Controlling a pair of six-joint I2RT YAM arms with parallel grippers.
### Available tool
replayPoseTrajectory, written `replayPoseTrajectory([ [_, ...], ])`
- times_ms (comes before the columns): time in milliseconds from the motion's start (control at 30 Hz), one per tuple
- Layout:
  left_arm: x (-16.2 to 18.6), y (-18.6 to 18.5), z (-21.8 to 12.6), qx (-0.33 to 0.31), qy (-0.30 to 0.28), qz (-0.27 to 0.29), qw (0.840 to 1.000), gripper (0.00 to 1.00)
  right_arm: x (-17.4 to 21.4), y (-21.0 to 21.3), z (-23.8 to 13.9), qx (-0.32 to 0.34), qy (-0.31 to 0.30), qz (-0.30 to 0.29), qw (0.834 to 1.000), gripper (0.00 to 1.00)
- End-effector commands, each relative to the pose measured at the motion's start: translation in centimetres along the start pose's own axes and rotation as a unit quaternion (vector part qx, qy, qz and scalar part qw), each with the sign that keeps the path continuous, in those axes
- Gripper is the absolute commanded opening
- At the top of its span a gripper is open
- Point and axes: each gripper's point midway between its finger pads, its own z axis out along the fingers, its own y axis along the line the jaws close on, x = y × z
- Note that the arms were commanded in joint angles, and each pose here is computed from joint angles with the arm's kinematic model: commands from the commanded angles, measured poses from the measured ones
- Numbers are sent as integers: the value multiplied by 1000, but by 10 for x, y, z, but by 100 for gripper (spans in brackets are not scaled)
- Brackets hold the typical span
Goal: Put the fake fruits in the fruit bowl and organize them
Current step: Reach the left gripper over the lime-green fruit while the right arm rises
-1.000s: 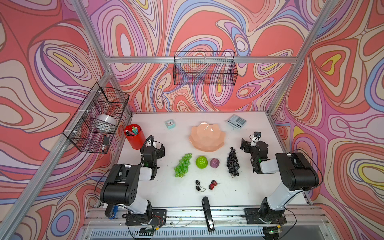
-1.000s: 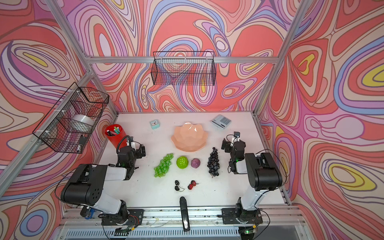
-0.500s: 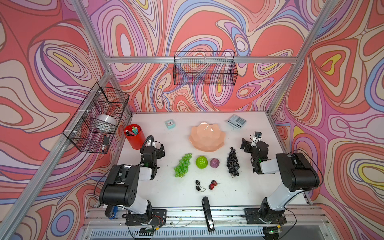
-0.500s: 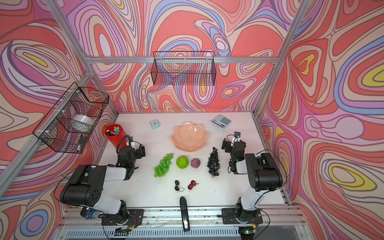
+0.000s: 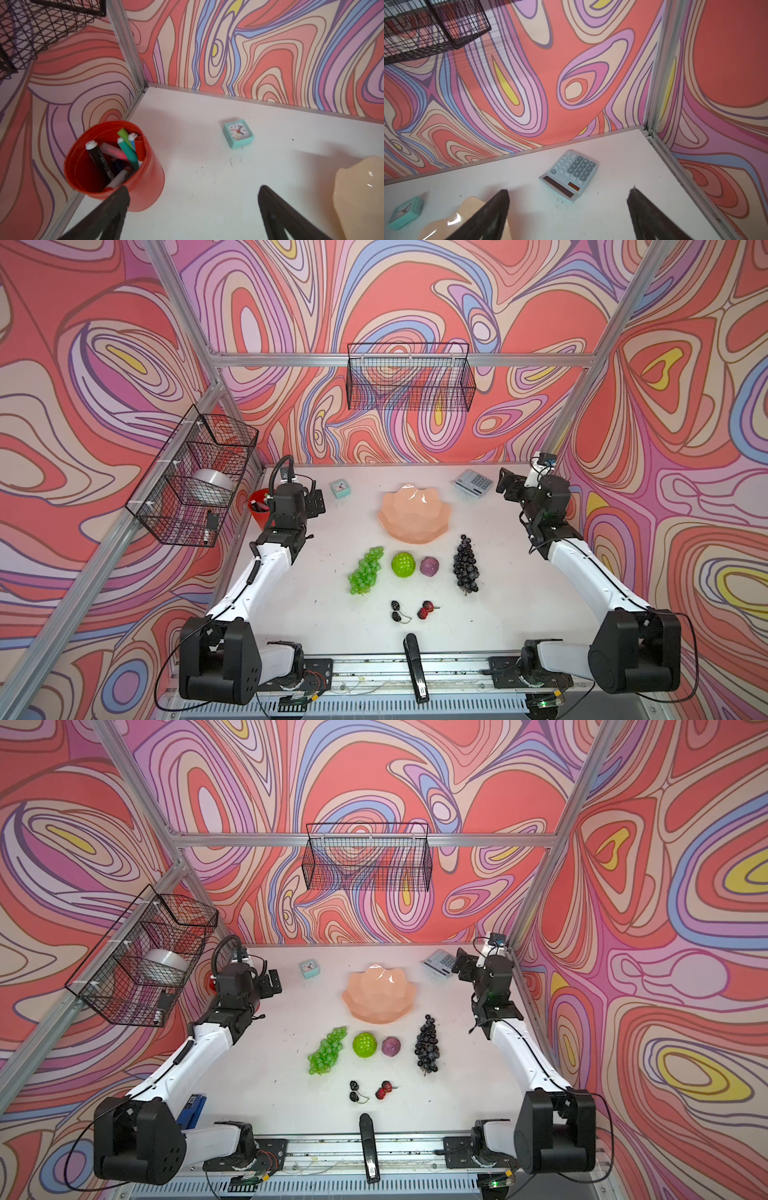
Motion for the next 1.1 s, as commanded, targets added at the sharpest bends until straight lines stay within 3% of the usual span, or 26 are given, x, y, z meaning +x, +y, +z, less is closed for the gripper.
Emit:
replayPoseTrajectory([
  [0,75,-9,-25,0,174,11,985,100,63,20,-10,-23,156,11,987,90],
  [133,100,-50,-50,57,257,14,965,100,84,75,-24,-71,218,-47,972,89],
  [233,117,-84,-74,99,323,42,940,99,104,101,-33,-104,259,-47,959,89],
  [400,149,-145,-113,164,393,105,899,95,120,102,-30,-100,271,-32,957,87],
  [667,187,-216,-153,213,443,199,848,91,129,101,-19,-95,264,-32,959,87],
  [1067,225,-245,-131,221,485,221,817,92,137,100,-23,-105,262,-34,959,88],
])
